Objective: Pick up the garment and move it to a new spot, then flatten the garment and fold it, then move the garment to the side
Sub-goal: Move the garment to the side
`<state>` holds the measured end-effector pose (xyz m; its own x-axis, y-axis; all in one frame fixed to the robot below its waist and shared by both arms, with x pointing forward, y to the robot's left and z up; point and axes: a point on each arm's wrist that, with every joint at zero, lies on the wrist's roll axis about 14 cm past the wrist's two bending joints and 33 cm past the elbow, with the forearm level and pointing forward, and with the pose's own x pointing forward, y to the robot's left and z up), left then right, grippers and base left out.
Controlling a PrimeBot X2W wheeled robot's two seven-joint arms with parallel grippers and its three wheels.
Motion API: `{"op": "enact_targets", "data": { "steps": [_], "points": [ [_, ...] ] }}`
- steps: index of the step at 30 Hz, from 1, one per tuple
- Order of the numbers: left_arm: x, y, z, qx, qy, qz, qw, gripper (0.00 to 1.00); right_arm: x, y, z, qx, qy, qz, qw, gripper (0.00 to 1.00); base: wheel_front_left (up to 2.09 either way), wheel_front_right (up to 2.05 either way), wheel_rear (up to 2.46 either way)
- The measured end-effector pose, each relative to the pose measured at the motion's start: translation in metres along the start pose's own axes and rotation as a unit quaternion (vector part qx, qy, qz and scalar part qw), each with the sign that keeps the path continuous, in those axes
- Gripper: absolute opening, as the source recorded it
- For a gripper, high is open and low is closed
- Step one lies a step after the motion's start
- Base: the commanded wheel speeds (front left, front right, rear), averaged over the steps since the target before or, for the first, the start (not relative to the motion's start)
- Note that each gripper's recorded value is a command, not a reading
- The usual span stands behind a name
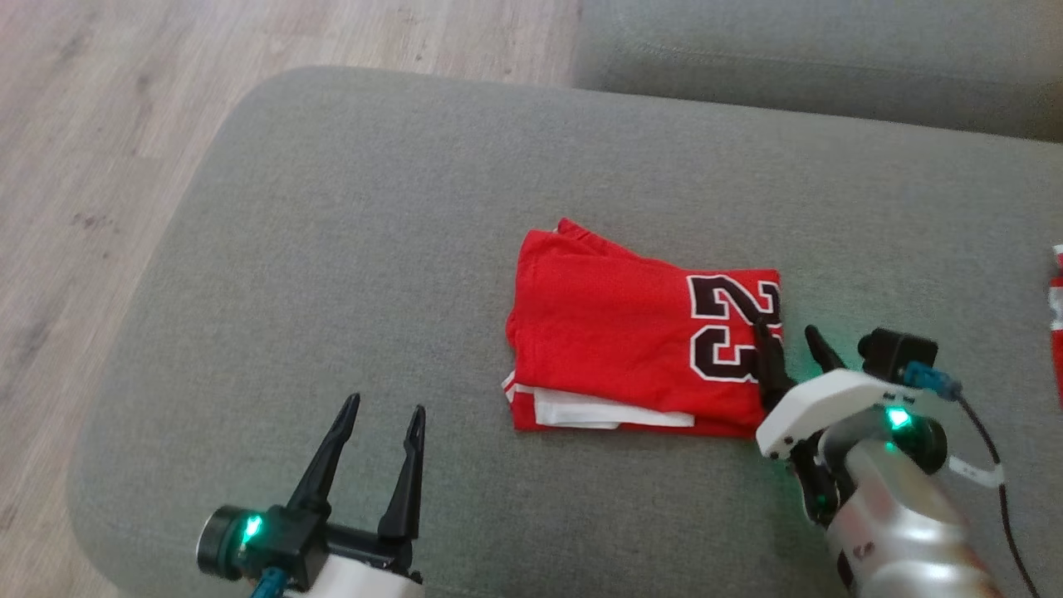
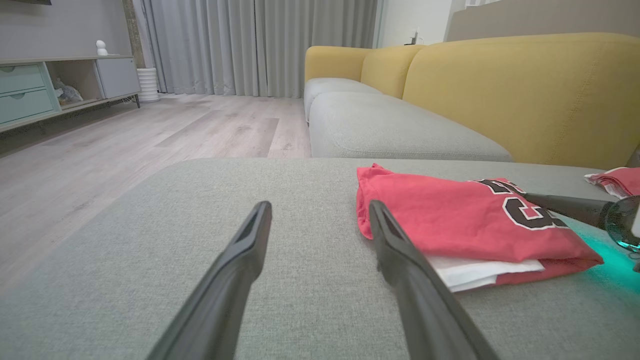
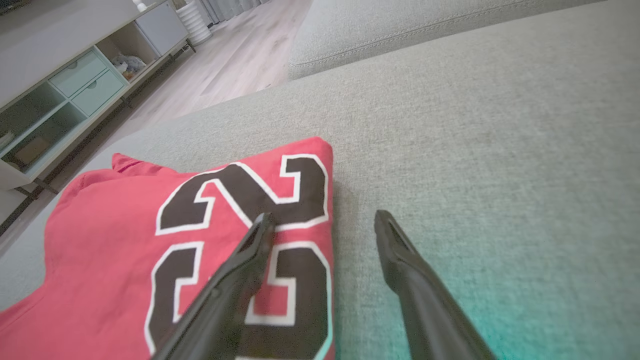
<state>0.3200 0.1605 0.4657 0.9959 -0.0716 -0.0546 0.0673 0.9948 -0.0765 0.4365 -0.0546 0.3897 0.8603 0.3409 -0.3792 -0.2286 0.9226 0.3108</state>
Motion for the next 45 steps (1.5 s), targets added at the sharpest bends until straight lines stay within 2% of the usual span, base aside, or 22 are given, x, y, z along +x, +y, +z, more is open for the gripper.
{"op": "enact_targets", "data": {
  "steps": [1,3,4,7,12,15,18,23,29,32,33,37,39,42,45],
  "points": [
    [0.001,0.001,0.0,0.0,0.0,-0.001,1.0,1.0,0.004,0.0,0.001,0.0,0.003,-0.001,1.0,0.84,0.0,0.0,0.0],
    [0.003,0.002,0.002,0.001,-0.002,0.0,1.0,1.0,0.009,0.0,-0.002,0.004,0.014,-0.002,1.0,0.08,0.0,0.0,0.0],
    [0.004,0.003,0.003,0.002,-0.003,0.002,1.0,1.0,0.01,0.002,-0.006,0.009,0.022,-0.001,1.0,0.0,0.0,0.0,0.0],
    [0.005,0.005,0.0,0.001,0.002,0.005,1.0,1.0,0.011,0.004,-0.015,0.019,0.037,0.002,0.999,0.0,0.0,0.0,0.0],
    [0.014,0.001,0.006,-0.002,-0.008,-0.002,1.0,1.0,0.014,-0.014,-0.003,0.012,0.016,-0.019,1.0,0.0,0.0,0.0,0.0],
    [0.023,-0.004,0.01,-0.005,-0.014,-0.01,1.0,1.0,0.02,-0.04,0.023,-0.013,-0.011,-0.039,0.999,0.0,0.0,0.0,0.0],
    [0.039,-0.011,0.015,-0.011,-0.021,-0.023,0.999,1.0,0.024,-0.082,0.058,-0.059,-0.046,-0.071,0.995,0.0,0.0,0.0,0.0],
    [0.071,-0.025,0.02,-0.017,-0.033,-0.053,0.998,1.0,0.013,-0.166,0.094,-0.125,-0.067,-0.148,0.979,0.0,0.0,0.0,0.0],
    [0.094,-0.039,0.008,-0.027,-0.022,-0.078,0.996,1.0,-0.022,-0.25,0.123,-0.175,-0.068,-0.239,0.953,0.0,0.0,0.0,0.0],
    [0.101,-0.047,0.003,-0.032,-0.018,-0.092,0.995,1.0,-0.043,-0.275,0.149,-0.193,-0.081,-0.277,0.938,0.0,0.0,0.0,0.0],
    [0.101,-0.047,0.003,-0.032,-0.018,-0.092,0.995,1.0,-0.043,-0.275,0.149,-0.193,-0.081,-0.277,0.938,0.0,0.0,0.0,0.0],
    [0.108,-0.052,-0.002,-0.036,-0.014,-0.101,0.994,1.0,-0.07,-0.3,0.169,-0.206,-0.082,-0.321,0.921,0.0,0.0,0.0,0.0],
    [0.111,-0.054,-0.003,-0.037,-0.013,-0.105,0.994,1.0,-0.081,-0.307,0.168,-0.208,-0.073,-0.336,0.916,1.0,0.0,0.0,0.0],
    [0.115,-0.054,-0.001,-0.041,-0.017,-0.107,0.993,1.0,-0.093,-0.305,0.177,-0.236,-0.078,-0.348,0.904,1.0,0.0,0.0,0.0],
    [0.115,-0.051,0.004,-0.047,-0.023,-0.101,0.993,1.0,-0.093,-0.285,0.191,-0.247,-0.11,-0.338,0.901,1.0,0.0,0.0,0.0]
  ]
}}
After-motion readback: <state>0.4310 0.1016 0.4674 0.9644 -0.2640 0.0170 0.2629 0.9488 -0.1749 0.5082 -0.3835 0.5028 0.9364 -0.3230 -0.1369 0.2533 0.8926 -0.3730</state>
